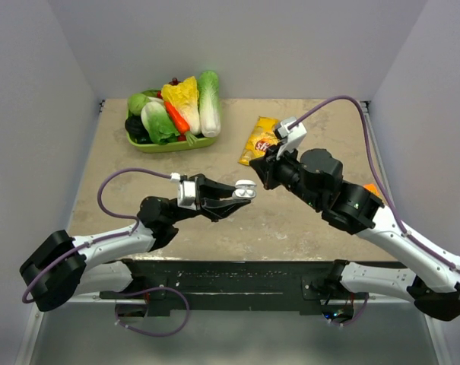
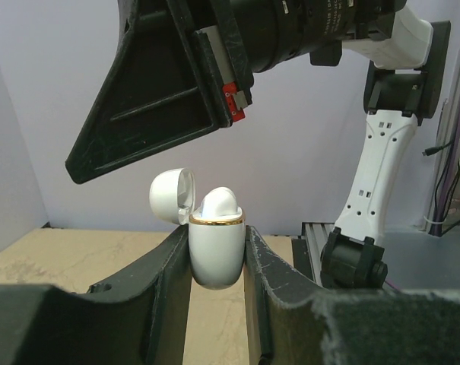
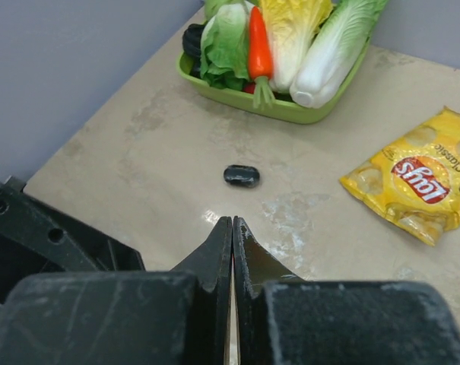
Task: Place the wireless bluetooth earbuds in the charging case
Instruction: Close the charging case.
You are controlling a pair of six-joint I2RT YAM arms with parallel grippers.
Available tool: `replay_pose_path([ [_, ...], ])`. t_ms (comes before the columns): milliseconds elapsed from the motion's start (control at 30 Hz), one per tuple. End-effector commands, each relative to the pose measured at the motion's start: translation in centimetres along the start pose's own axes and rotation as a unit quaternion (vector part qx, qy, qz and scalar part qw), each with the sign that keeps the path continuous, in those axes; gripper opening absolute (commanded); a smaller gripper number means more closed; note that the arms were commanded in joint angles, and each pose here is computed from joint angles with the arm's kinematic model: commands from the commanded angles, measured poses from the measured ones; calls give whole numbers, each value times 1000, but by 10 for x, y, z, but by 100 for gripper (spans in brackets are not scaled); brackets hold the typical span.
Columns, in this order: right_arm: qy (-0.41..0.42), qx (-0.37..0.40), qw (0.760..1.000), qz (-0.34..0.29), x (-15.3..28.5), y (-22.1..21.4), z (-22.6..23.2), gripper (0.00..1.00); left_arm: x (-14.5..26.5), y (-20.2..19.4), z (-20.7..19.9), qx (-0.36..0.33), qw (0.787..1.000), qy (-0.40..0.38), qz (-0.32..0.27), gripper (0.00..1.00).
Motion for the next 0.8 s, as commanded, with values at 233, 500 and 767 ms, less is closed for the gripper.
replay_pose_path([
  [233,113,25,993,11,12,6,33,0,-1,103,-50,-142,965,-98,-198,0],
  [500,132,31,991,19,18,0,38,0,-7,109,-44,-151,963,-88,-204,0],
  [767,146,33,988,22,24,-4,40,0,-9,112,-38,-160,962,-78,-208,0],
])
Point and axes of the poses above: each gripper's point midway between its finger pads, its own x axis back along the fingers, its own z axis along the line the jaws close on, y = z × x, the point moved 1 cm from there along x, back along the fingers, and after that the axes turned 14 degrees about x, right-handed, at the moved point
